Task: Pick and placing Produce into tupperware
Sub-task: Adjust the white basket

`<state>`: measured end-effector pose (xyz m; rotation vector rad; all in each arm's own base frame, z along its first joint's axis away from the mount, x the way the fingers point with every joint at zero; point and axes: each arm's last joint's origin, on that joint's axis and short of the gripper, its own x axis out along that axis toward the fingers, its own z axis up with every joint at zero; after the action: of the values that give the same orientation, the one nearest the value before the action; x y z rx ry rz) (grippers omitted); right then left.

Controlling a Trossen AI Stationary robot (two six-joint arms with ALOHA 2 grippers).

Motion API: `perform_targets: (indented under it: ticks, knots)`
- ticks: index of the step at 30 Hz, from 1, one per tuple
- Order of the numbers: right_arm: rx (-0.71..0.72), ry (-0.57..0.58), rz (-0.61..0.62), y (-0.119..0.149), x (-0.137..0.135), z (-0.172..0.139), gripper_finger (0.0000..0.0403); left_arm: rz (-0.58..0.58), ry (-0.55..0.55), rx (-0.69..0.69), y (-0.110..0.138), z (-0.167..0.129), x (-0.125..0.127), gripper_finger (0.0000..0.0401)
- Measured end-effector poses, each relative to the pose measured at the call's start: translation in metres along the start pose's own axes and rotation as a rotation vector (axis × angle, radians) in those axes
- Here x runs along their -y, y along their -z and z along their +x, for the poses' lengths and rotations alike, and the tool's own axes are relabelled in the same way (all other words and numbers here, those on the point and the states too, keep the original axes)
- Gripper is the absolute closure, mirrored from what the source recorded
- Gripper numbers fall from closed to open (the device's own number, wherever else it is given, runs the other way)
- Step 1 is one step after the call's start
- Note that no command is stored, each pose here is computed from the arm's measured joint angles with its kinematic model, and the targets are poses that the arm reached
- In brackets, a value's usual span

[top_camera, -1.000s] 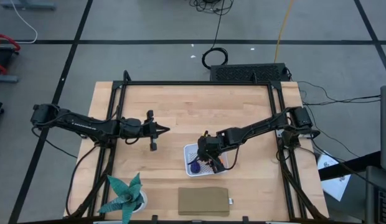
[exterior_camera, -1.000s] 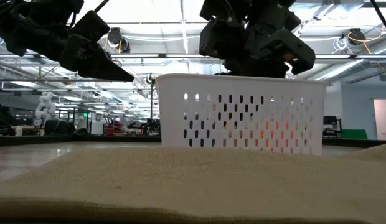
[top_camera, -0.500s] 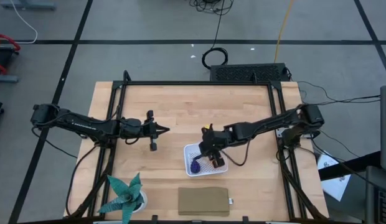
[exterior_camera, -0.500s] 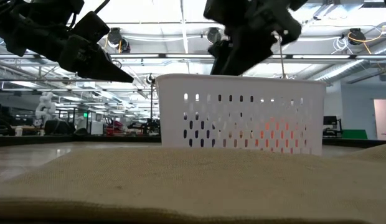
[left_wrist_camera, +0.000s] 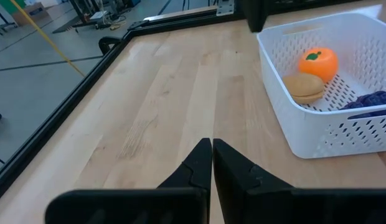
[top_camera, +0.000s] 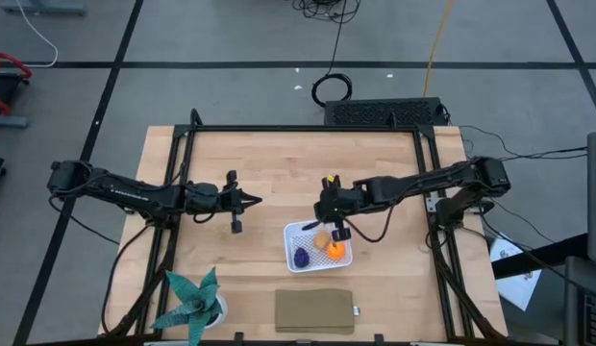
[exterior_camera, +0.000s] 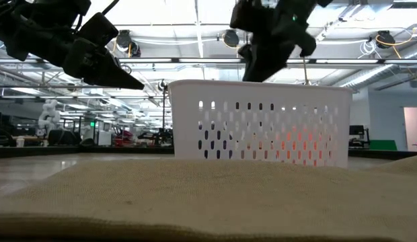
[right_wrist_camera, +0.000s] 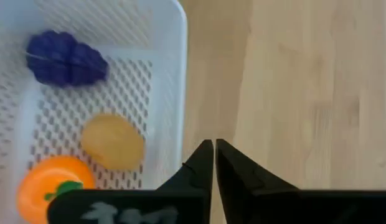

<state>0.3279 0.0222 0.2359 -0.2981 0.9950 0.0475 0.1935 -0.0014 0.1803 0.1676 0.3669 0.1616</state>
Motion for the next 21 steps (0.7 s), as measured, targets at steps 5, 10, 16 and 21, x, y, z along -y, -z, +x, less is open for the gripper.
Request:
perform_targets:
  ticks: [5,10,16,21]
  knots:
    - [-0.084,0.021,0.068,0.017,0.011,0.009,0.0401,0.0,0.0,0.0,0.0,0.0,0.0,0.0382]
    - [-0.139,-0.005,0.1,0.033,0.014,0.017,0.0402,0.0,0.0,0.0,0.0,0.0,0.0,0.0382]
    - [-0.171,-0.114,0.15,0.045,0.009,0.023,0.0402,0.0,0.0,0.0,0.0,0.0,0.0,0.0382]
    - [-0.162,-0.138,0.163,0.043,0.004,0.022,0.0403,0.001,0.0,0.0,0.0,0.0,0.0,0.0382]
